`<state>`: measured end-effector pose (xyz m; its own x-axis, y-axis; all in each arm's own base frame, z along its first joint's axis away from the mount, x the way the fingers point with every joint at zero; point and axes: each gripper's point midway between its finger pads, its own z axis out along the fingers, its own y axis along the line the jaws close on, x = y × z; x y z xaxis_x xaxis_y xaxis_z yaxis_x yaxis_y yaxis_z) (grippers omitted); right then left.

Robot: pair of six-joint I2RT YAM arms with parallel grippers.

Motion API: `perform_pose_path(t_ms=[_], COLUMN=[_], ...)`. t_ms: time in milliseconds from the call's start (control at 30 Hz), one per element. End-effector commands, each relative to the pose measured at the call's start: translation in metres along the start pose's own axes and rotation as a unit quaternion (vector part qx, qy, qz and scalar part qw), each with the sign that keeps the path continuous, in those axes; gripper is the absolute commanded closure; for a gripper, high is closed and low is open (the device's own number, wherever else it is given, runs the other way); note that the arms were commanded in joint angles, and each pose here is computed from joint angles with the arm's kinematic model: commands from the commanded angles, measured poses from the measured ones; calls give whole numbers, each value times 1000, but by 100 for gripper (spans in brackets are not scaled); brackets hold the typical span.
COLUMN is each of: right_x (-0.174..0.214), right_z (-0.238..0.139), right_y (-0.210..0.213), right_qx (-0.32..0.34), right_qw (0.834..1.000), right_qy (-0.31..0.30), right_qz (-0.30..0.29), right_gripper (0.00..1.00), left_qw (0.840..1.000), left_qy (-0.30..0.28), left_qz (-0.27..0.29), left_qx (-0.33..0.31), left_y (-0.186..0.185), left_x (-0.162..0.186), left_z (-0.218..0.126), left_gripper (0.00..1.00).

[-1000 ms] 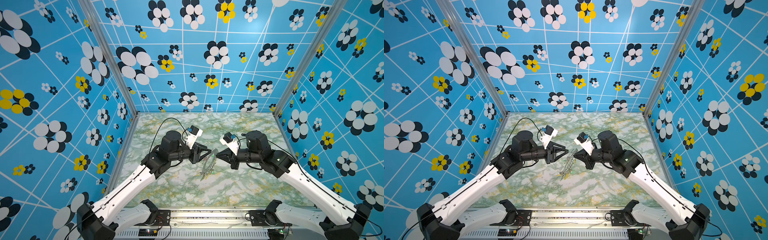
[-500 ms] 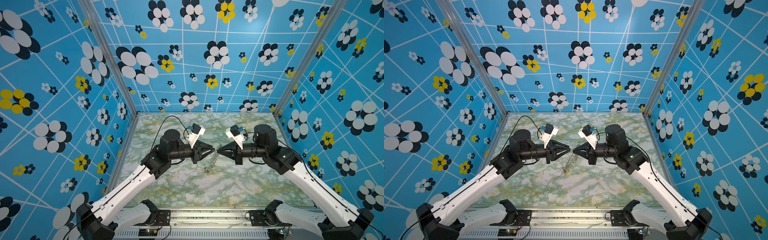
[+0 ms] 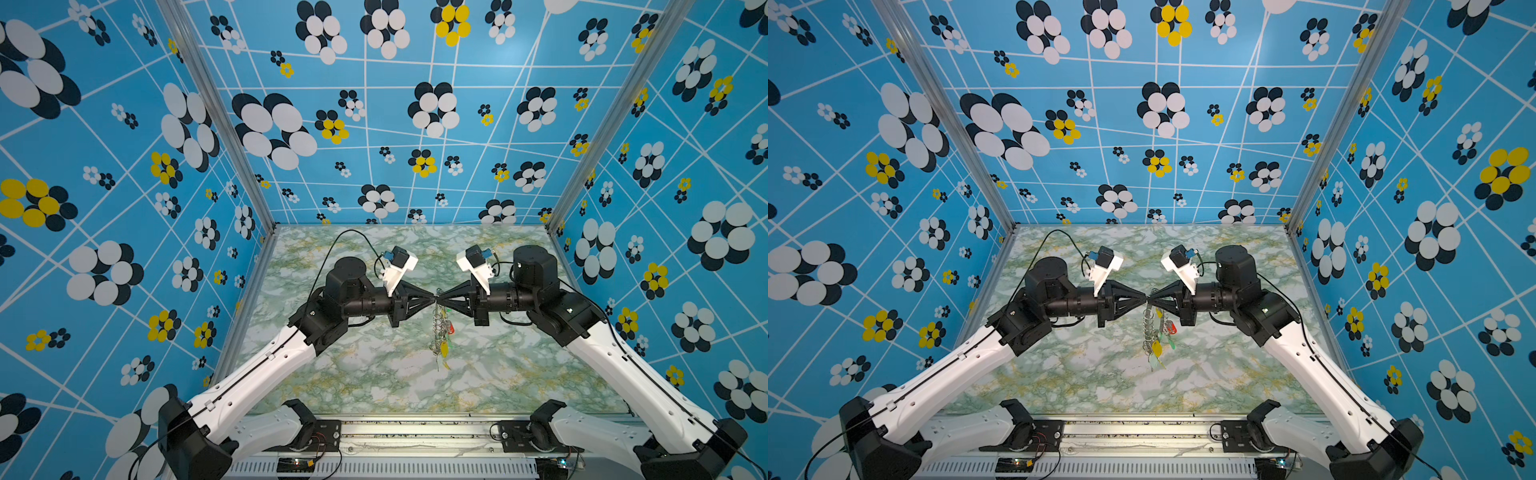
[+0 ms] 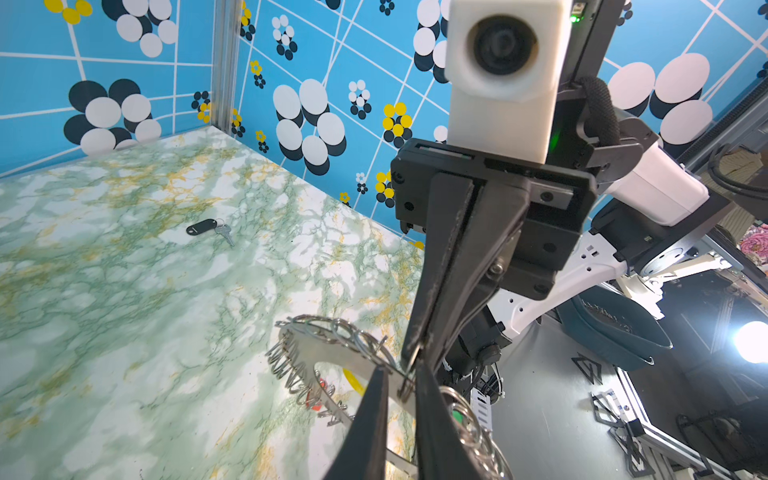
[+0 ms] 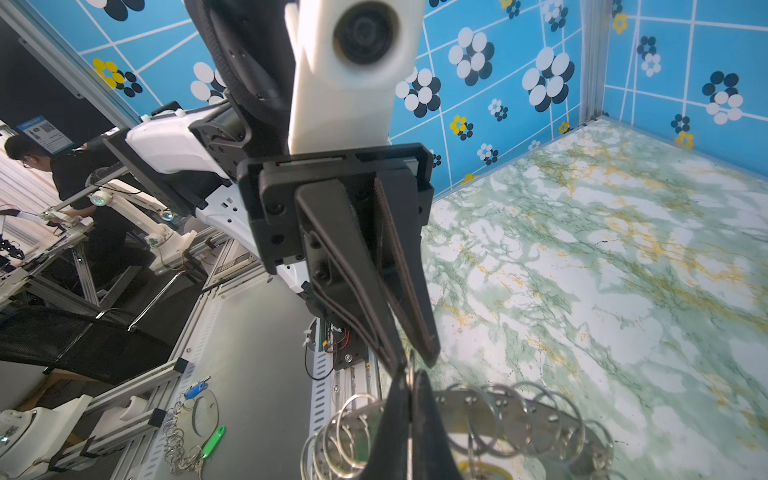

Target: Put the keys on the keyring

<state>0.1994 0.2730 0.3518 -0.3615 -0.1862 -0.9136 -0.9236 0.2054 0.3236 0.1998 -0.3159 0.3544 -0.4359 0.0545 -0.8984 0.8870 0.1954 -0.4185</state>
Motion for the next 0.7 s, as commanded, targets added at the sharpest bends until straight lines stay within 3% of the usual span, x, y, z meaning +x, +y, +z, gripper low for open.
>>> perform_pose_path(t_ms=[0,333,467,667], right_x=[-25,-24,-18,-10], right_z=[-8,-4,-2,-4], right_y=[15,15,14,11], right_qx=[-27,-48,-53,-37], right_qw=[999,998,998,999], right_qy=[-37,-37,-30,-18], right_qz=[-27,-12,-1,1], right_gripper=[100,100,100,100], left_qw=[999,998,998,997], left_qy=[-16,-28,-44,-58], left_qz=[19,28,36,47], left_qx=[33,51,41,30], left_y=[-18,-26,-25,-25], left_x=[-15,-24,-29,-34], left_z=[2,8,6,1], left_gripper=[87,87,100,100])
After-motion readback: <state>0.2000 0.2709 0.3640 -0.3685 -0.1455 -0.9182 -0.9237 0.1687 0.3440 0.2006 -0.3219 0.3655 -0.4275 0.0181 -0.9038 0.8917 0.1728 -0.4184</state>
